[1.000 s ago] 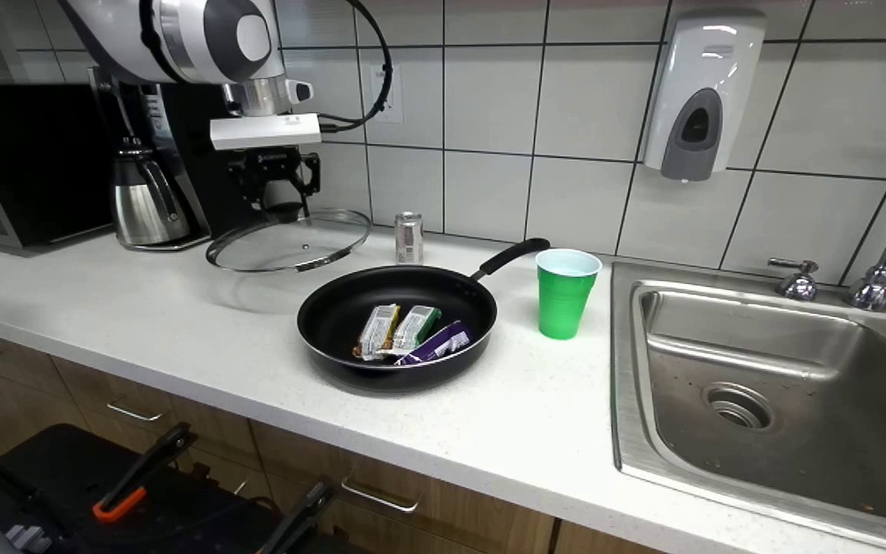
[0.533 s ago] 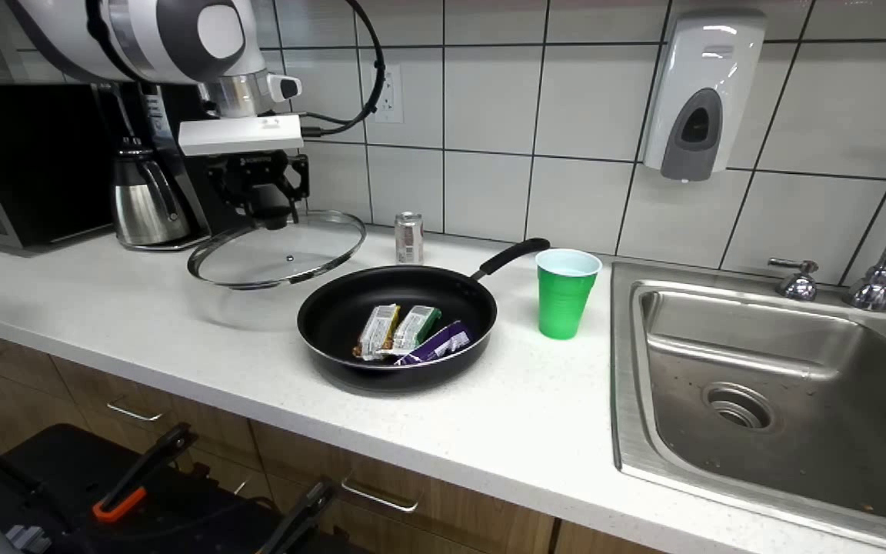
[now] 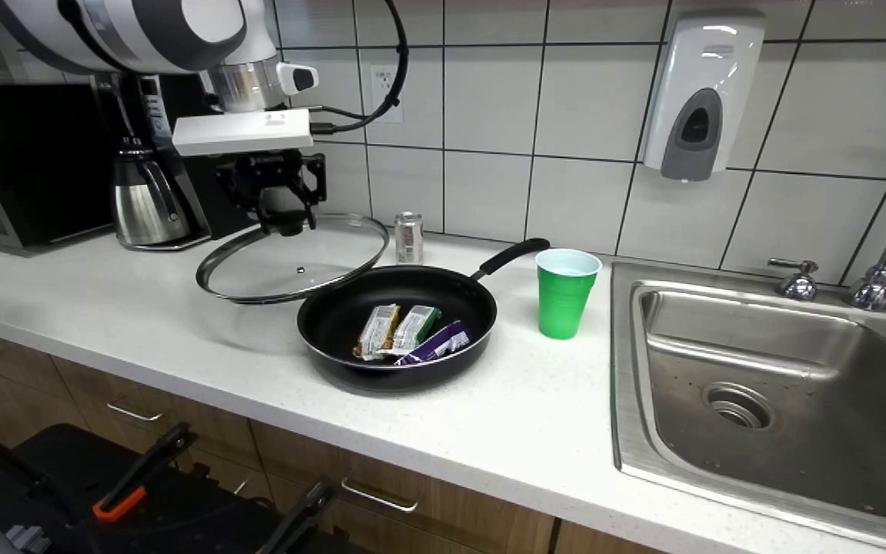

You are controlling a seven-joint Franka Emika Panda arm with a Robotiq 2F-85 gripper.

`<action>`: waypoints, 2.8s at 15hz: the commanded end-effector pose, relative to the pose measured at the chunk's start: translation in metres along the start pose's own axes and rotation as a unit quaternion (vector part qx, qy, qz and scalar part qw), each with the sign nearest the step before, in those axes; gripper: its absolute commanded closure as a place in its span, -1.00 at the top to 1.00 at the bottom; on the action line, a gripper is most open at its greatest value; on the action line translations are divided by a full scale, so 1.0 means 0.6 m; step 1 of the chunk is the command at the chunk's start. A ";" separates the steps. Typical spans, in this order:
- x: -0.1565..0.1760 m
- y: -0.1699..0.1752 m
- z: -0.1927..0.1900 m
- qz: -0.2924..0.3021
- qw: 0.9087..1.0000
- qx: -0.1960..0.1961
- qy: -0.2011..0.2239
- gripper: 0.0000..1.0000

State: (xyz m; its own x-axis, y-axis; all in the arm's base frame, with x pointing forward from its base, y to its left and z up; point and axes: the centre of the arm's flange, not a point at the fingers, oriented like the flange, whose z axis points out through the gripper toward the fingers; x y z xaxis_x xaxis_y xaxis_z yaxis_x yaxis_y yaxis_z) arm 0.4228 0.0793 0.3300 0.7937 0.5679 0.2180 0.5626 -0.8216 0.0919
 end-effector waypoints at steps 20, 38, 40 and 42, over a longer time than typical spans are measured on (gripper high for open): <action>-0.162 0.195 -0.044 0.140 0.989 -0.048 0.013 -0.21; -0.192 0.223 0.007 0.109 0.993 -0.004 0.051 -0.21; -0.195 0.223 0.013 0.110 0.993 -0.001 0.045 -0.21; -0.200 0.226 0.022 0.113 0.993 0.003 0.044 -0.21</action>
State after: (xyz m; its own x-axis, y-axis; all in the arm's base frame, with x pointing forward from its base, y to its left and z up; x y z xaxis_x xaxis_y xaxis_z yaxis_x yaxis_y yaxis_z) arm 0.4023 -0.0941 0.3016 0.8923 0.3550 0.2787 0.3631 -0.9314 0.0239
